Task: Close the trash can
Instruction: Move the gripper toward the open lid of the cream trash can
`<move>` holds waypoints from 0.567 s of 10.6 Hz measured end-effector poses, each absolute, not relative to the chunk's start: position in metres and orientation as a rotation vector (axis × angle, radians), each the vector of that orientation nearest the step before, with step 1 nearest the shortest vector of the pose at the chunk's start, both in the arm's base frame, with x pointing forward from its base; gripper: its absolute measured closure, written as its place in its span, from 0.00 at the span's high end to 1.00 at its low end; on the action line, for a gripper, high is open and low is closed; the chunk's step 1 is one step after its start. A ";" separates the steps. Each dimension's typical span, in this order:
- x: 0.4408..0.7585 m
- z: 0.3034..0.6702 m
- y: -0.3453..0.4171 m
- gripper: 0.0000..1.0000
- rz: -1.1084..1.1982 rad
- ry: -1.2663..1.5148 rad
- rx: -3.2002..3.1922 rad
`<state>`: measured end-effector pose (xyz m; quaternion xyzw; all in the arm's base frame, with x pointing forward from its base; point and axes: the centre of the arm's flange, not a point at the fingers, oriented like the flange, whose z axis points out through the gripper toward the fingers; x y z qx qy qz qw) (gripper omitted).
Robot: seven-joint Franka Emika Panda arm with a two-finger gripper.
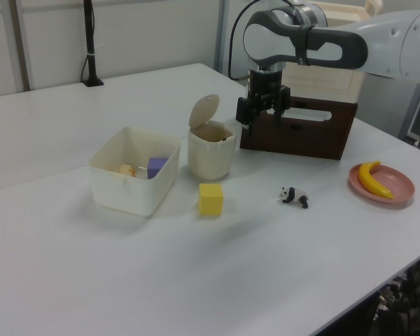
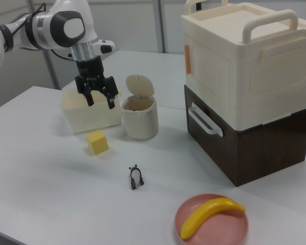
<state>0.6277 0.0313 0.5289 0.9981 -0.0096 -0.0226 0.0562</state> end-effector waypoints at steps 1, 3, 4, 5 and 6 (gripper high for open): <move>0.628 0.529 0.031 1.00 -0.069 -0.030 3.028; 0.628 0.522 0.012 1.00 -0.092 -0.080 3.024; 0.629 0.518 0.001 1.00 -0.103 -0.107 3.022; 0.629 0.517 -0.006 1.00 -0.107 -0.123 3.021; 0.629 0.516 -0.008 1.00 -0.109 -0.129 3.021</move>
